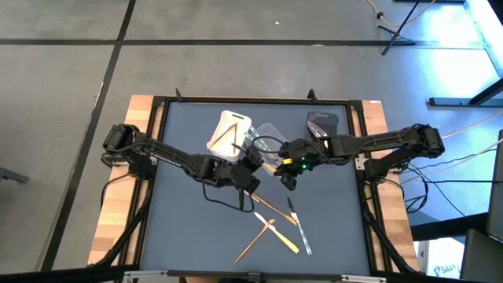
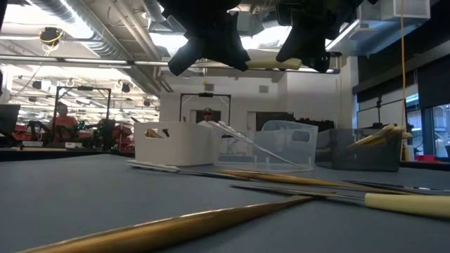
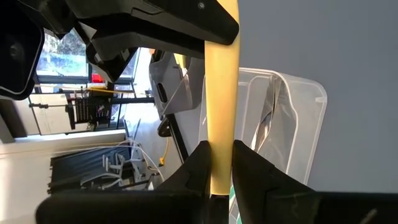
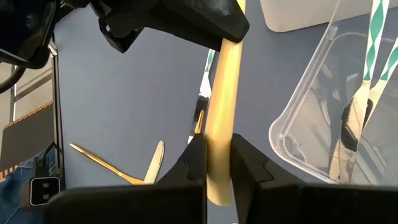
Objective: Sort silverware by color (type)
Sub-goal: Put the yellow knife into the black bin
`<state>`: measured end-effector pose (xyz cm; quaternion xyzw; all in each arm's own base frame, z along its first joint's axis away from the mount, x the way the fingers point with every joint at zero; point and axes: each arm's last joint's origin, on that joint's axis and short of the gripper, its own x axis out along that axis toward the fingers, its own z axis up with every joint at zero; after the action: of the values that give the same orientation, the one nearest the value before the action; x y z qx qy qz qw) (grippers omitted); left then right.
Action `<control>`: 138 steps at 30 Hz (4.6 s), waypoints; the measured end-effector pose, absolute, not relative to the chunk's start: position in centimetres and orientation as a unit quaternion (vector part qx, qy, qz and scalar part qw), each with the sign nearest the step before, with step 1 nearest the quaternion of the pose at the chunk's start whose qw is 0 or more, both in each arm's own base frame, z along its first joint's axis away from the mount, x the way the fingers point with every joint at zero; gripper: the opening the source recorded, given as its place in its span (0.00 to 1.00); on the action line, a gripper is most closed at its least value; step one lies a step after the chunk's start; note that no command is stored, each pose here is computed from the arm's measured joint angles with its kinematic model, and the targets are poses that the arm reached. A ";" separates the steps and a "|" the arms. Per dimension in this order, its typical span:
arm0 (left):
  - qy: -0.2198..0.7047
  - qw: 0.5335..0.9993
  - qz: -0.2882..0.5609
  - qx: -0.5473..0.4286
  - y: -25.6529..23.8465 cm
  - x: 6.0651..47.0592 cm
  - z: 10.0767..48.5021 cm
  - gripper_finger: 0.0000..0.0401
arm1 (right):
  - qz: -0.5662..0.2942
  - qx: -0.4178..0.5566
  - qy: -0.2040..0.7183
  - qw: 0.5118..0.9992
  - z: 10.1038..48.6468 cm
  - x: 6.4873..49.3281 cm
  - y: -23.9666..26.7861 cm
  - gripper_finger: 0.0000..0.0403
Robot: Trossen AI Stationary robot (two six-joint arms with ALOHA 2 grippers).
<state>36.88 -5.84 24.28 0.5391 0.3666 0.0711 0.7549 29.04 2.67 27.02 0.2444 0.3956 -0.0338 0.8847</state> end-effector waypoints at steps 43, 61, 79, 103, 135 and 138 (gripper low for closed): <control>0.359 0.764 0.057 0.533 -6.2 36.9 24.3 0.29 | -0.047 0.238 0.391 0.888 27.0 29.1 2.6 0.03; 0.360 0.773 0.044 0.521 -5.0 37.1 24.2 0.25 | -0.047 0.238 0.391 0.888 27.0 29.1 2.6 0.03; 0.341 0.783 0.040 0.519 -5.1 37.4 24.4 0.11 | -0.047 0.240 0.395 0.886 27.0 29.0 2.6 0.11; 0.312 0.799 0.057 0.511 -5.1 37.8 25.1 0.12 | -0.043 0.242 0.392 0.887 27.1 29.1 2.6 0.10; 0.275 0.839 0.127 0.452 -8.0 34.7 28.9 0.20 | -0.118 0.254 0.420 0.863 29.4 24.4 -0.4 0.05; 0.292 0.842 0.135 0.434 -7.8 34.2 28.9 0.20 | -0.156 0.261 0.441 0.844 29.7 22.5 -1.0 0.05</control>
<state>34.19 -7.80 28.90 0.4337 0.2919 0.1349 0.8417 22.52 -0.96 29.71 0.2611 0.4413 -0.1560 0.8442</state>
